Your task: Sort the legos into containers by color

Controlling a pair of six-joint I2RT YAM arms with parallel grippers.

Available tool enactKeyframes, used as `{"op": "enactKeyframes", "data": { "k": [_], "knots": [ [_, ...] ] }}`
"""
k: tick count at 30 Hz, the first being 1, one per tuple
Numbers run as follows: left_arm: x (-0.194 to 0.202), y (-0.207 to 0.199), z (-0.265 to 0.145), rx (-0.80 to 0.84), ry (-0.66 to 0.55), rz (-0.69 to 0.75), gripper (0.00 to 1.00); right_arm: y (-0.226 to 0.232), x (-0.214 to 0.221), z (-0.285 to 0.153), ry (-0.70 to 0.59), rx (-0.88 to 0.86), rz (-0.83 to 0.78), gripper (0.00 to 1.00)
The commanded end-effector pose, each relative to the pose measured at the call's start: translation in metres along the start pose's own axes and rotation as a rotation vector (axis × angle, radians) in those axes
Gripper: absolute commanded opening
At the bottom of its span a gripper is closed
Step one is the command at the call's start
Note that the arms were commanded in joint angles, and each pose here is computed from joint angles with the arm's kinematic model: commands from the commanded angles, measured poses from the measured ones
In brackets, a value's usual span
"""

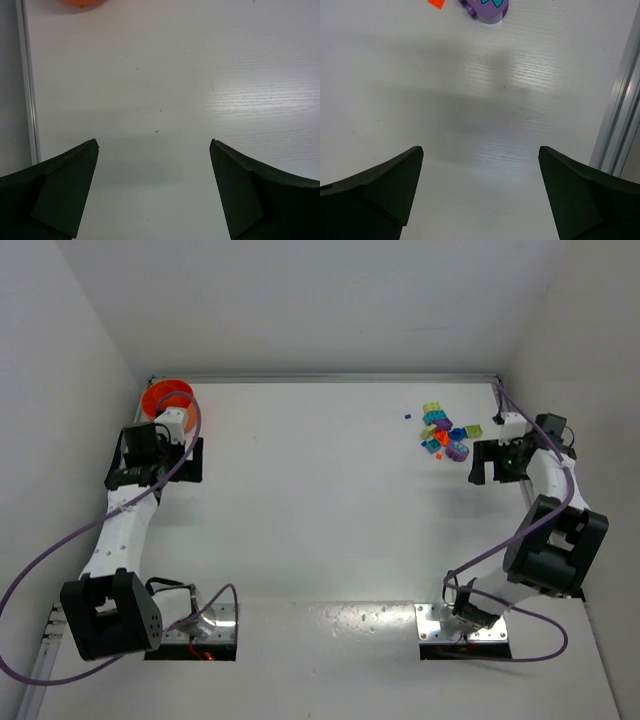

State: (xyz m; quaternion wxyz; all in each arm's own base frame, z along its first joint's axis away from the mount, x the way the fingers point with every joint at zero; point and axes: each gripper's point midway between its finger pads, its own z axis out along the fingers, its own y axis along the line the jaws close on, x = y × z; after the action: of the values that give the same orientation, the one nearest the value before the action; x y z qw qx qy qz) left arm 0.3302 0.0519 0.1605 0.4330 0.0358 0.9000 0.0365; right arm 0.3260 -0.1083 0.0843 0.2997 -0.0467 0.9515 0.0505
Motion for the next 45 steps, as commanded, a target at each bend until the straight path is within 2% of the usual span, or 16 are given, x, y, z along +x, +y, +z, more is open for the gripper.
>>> {"op": "enactKeyframes", "data": {
  "k": [1, 5, 6, 8, 14, 21, 27, 33, 37, 42, 45],
  "knots": [
    [-0.02, -0.007, -0.008, 0.038, -0.074, 0.048, 1.0, 0.0, -0.006, 0.0, -0.006, -0.018, -0.069, 0.99],
    [-0.016, -0.02, -0.005, 0.124, -0.029, 0.049, 1.0, -0.008, -0.011, 0.015, 0.023, -0.047, -0.084, 0.95],
    [-0.02, -0.026, -0.005, 0.16, -0.034, 0.057, 1.0, -0.015, -0.024, 0.016, 0.012, -0.041, -0.103, 0.94],
    [-0.02, -0.031, -0.004, 0.198, -0.032, 0.068, 1.0, -0.012, -0.018, 0.033, 0.067, -0.108, -0.121, 0.91],
    [-0.022, -0.04, 0.0, 0.259, -0.026, 0.062, 1.0, -0.025, -0.065, 0.048, 0.028, -0.152, -0.23, 0.88],
    [-0.031, -0.046, 0.003, 0.285, -0.025, 0.072, 1.0, -0.006, -0.074, 0.085, 0.088, -0.256, -0.319, 0.87],
    [-0.032, -0.048, 0.008, 0.285, -0.008, 0.076, 1.0, 0.017, -0.074, 0.108, 0.115, -0.274, -0.427, 0.81],
    [-0.034, -0.052, 0.009, 0.29, -0.005, 0.079, 1.0, 0.013, -0.071, 0.124, 0.135, -0.238, -0.49, 0.82],
    [-0.034, -0.052, 0.009, 0.29, -0.005, 0.079, 1.0, 0.002, -0.077, 0.127, 0.128, -0.183, -0.508, 0.95],
    [-0.035, -0.056, 0.009, 0.298, -0.005, 0.085, 1.0, 0.001, -0.093, 0.116, 0.062, -0.143, -0.533, 0.97],
    [-0.033, -0.056, 0.012, 0.3, 0.004, 0.083, 1.0, -0.001, -0.091, 0.114, 0.067, -0.137, -0.559, 0.95]
  ]
}}
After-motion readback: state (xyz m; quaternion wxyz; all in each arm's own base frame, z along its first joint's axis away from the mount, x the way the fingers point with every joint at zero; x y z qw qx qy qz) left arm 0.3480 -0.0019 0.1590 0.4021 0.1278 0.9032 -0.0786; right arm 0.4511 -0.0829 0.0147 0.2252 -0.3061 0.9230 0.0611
